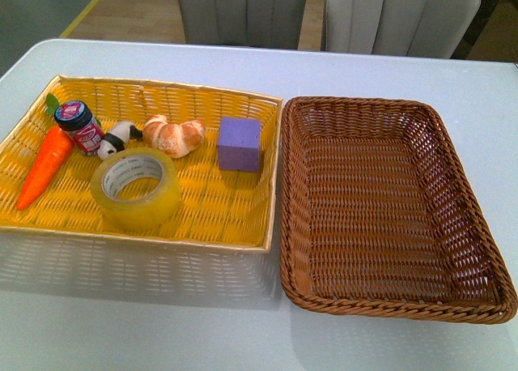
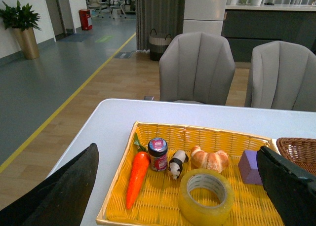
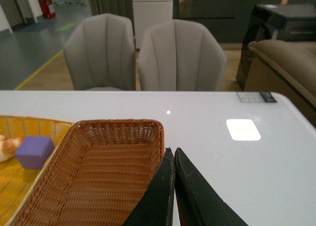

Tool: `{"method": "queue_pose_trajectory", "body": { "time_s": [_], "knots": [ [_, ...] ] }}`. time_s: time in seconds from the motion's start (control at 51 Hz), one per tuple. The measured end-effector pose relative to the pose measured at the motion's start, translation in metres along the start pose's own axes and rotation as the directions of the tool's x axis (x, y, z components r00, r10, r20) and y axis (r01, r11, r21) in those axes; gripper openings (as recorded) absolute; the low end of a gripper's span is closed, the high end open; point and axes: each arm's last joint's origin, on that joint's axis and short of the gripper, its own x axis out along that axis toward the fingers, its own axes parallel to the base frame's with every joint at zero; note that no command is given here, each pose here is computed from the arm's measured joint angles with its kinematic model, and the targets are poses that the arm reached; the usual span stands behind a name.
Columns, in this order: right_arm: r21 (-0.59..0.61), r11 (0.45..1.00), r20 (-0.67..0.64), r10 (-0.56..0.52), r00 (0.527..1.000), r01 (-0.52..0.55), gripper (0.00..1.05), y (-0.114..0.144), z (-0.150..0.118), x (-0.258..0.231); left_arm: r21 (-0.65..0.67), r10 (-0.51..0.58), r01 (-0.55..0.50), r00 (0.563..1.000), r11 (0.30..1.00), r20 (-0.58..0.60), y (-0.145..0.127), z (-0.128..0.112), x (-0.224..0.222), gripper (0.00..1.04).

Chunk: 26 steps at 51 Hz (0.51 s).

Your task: Move tape to another basket

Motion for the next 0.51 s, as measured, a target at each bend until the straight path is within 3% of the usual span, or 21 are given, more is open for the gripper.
{"method": "queue_pose_trajectory", "body": {
  "time_s": [0.294,0.51],
  "knots": [
    [0.000,1.000,0.028,-0.001,1.000,0.001,0.02,0.0000,0.0015,-0.0043,0.000,0.000,0.000,1.000,1.000,0.000,0.0000,0.0000,0.0000,0.96],
    [-0.001,1.000,0.029,-0.001,1.000,0.001,0.36,0.0000,0.0016,-0.0043,0.000,0.000,0.000,1.000,1.000,0.000,0.0000,0.0000,0.0000,0.96]
  ]
}}
